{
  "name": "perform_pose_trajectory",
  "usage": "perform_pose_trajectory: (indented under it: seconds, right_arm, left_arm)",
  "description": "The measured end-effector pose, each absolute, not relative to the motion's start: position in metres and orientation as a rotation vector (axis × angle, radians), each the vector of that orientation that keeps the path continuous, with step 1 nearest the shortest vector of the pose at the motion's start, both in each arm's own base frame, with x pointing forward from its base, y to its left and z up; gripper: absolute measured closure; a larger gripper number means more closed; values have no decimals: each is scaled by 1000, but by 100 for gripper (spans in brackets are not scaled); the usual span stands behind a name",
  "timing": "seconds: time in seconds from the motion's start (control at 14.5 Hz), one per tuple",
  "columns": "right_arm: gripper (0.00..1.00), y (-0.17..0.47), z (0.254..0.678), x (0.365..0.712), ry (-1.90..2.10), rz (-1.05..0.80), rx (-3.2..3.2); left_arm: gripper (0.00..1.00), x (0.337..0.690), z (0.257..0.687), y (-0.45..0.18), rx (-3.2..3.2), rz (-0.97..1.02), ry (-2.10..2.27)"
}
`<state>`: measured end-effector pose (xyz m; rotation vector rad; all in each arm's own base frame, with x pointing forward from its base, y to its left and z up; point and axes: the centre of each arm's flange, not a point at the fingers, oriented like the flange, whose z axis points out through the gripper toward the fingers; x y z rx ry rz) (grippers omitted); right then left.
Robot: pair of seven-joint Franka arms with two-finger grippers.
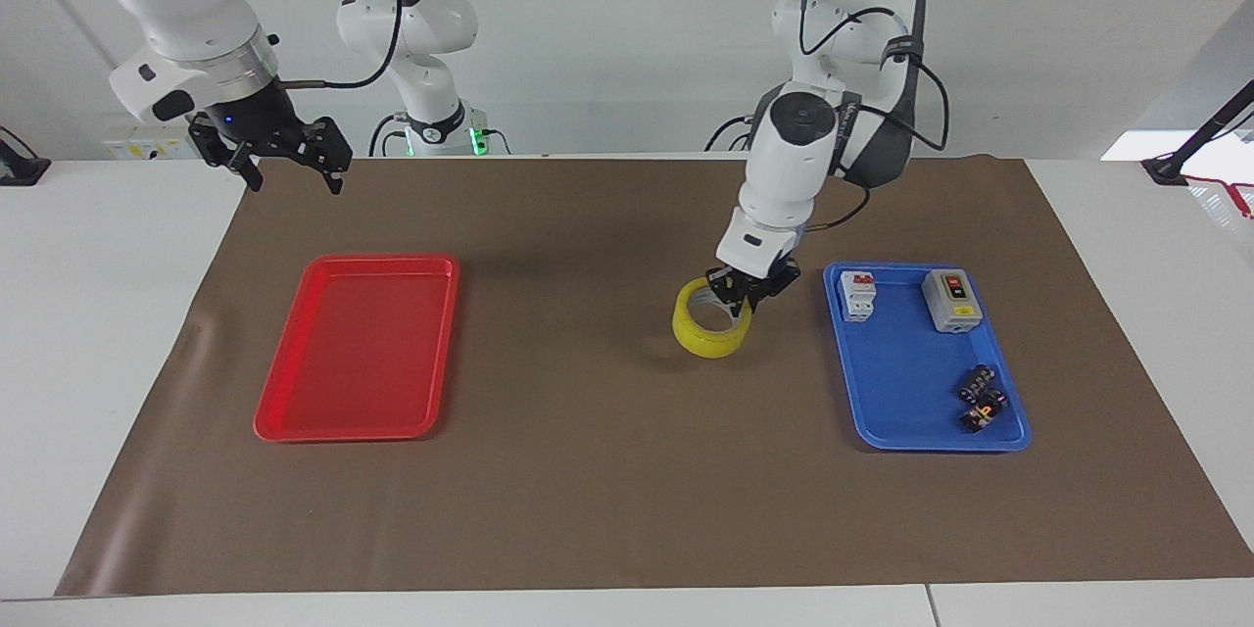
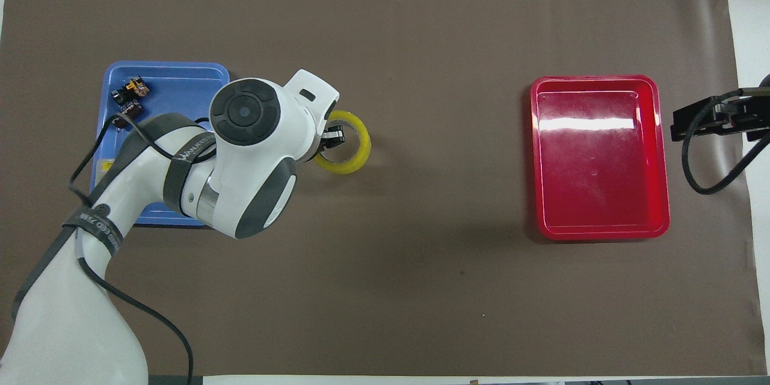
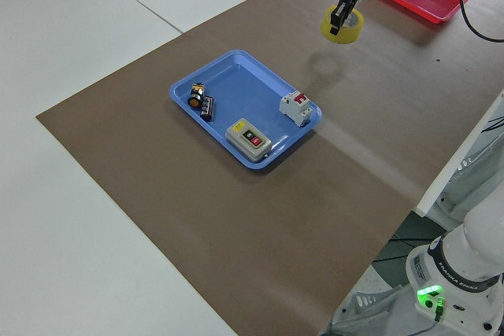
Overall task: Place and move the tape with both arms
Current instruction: 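Carry the yellow tape with the left gripper toward the table center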
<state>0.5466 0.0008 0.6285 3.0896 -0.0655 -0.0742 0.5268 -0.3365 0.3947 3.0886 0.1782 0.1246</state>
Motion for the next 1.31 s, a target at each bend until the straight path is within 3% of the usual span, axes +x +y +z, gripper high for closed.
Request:
perform_pose_trajectory:
  seconds: [0.48,0.89,1.03,1.31]
  right_arm:
    - [0,1,628,547,-65,-74,3090]
    - [0,1,628,547,-65,-74,3090]
    - [0,1,628,547,-65,-74,3090]
    - [0,1,628,547,-65,-74,3090]
  left_arm:
    - [79,502,332,-391,3157,151,155]
    - [79,504,328,-389,3159,150,160]
    - [64,506,330,-389,3154,158,164]
    - [20,509,354,-384,3132,198,181]
